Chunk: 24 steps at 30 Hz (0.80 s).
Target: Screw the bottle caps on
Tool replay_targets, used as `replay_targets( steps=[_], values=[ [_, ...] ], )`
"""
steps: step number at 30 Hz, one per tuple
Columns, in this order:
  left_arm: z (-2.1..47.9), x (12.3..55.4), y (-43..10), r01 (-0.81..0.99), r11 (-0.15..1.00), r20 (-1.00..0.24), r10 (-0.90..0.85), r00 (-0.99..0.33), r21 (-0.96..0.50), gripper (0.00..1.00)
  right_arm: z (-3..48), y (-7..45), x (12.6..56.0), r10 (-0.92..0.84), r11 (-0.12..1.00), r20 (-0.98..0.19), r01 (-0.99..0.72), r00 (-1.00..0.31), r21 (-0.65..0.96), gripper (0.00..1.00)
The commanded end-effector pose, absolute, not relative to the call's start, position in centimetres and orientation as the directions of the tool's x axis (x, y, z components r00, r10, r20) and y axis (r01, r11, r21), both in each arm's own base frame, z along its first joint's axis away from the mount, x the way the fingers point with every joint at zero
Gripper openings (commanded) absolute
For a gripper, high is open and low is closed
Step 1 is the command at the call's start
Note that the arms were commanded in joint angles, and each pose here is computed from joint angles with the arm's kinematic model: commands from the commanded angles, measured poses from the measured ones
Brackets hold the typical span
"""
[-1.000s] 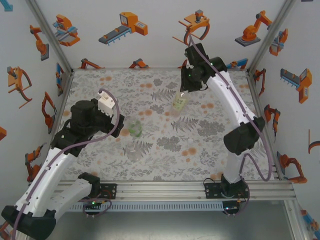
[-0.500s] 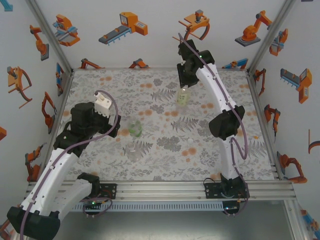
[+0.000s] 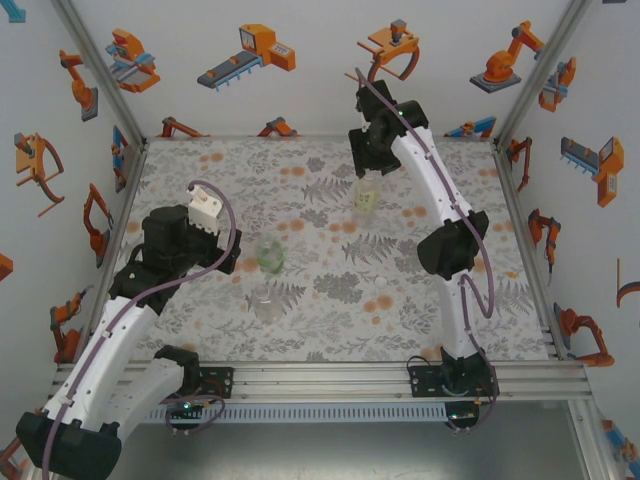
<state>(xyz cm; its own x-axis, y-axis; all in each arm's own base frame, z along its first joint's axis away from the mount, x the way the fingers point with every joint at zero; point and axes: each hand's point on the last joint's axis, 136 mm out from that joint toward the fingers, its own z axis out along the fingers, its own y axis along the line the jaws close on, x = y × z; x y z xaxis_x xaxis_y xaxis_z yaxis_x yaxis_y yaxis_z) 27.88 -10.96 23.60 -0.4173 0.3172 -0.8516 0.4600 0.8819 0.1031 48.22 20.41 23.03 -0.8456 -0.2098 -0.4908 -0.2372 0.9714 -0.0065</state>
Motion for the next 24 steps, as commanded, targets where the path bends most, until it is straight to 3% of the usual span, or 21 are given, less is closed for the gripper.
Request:
replay_targets(
  steps=[1,8,17,24],
  values=[
    [24.2,28.0,-11.4,0.462,0.885,-0.874,0.274,-0.402,0.065,0.96,28.2,19.1,47.1,-0.200,0.974,-0.575,-0.227,-0.793,-0.026,0.54],
    [24.5,28.1,-11.1,0.445,0.893,-0.881,0.261,-0.395,0.066,0.96,31.7,19.1,44.0,-0.208,0.968,-0.627,-0.250,-0.751,-0.023,0.54],
    [24.7,28.0,-11.1,0.439,0.897,-0.887,0.244,-0.391,0.053,0.96,32.8,23.5,37.3,-0.240,0.908,-0.714,-0.412,-0.657,0.074,0.54],
    [25.2,27.9,-11.0,0.436,0.899,-0.896,0.234,-0.377,0.051,0.96,31.1,30.4,29.9,-0.229,0.710,-0.829,-0.670,-0.510,0.216,0.54]
  ],
)
